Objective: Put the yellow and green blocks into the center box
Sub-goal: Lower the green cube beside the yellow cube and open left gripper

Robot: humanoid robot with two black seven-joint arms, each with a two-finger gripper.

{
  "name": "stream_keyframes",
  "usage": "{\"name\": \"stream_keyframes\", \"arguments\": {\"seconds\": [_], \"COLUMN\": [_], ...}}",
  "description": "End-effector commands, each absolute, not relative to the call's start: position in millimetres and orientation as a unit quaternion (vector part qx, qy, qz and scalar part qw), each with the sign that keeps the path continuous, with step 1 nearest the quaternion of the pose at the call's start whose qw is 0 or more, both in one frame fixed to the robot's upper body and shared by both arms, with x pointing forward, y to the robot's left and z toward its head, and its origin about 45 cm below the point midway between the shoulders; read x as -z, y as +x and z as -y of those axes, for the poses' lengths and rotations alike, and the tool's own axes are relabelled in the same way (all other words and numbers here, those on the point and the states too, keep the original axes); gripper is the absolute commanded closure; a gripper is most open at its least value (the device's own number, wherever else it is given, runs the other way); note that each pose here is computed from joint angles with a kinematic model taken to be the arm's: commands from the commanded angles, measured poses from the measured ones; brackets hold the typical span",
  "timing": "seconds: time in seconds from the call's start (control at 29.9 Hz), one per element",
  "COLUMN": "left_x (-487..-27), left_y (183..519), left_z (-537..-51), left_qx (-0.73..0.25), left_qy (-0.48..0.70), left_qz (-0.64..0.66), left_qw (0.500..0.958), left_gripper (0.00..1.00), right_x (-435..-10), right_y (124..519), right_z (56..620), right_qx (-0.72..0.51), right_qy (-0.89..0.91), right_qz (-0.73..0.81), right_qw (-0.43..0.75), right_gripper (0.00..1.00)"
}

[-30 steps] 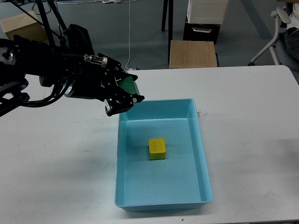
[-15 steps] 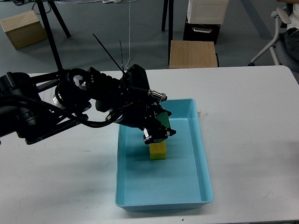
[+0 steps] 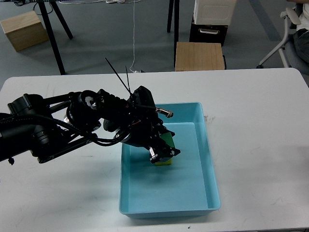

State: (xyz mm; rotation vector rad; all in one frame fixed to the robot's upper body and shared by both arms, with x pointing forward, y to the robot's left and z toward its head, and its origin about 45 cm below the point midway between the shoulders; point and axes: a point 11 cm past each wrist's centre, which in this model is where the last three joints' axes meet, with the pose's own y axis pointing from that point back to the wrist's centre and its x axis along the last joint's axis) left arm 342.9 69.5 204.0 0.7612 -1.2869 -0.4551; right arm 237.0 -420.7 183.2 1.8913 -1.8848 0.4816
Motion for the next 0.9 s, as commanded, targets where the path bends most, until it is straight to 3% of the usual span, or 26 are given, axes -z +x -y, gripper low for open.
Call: {"name": "stream_keyframes", "arguments": {"seconds": [0.0,0.2,0.5,0.6,0.87], "left_x": [-203,-203,-209,-222,-265], "left_y": [340,342,348,356,365], "left_z": [-66,-61,-61,-63,-95], "left_qx": [0.206,0.203,0.189,0.168,0.091], "left_qy": [0.338,0.336,0.335,0.333,0.289], "left_qz": [0.579,0.579,0.581,0.587,0.535], "left_qw": [0.713,0.715,0.718,0.719,0.789], "left_gripper": [0.5,0.3,0.12,0.0,0.0], "right_x": [-183,-183,-184,-185,-201], "right_y": [237,237,237,238,256], "right_z": [421,421,421,420,412], "right_qx": [-0.174,-0.174,-0.174,-0.177,-0.198], "right_qy": [0.681,0.68,0.681,0.681,0.678], "right_qz": [0.679,0.679,0.679,0.679,0.684], "right_qw": [0.213,0.213,0.212,0.21,0.182], "right_gripper": [0.03,0.03,0.03,0.03,0.02]}}
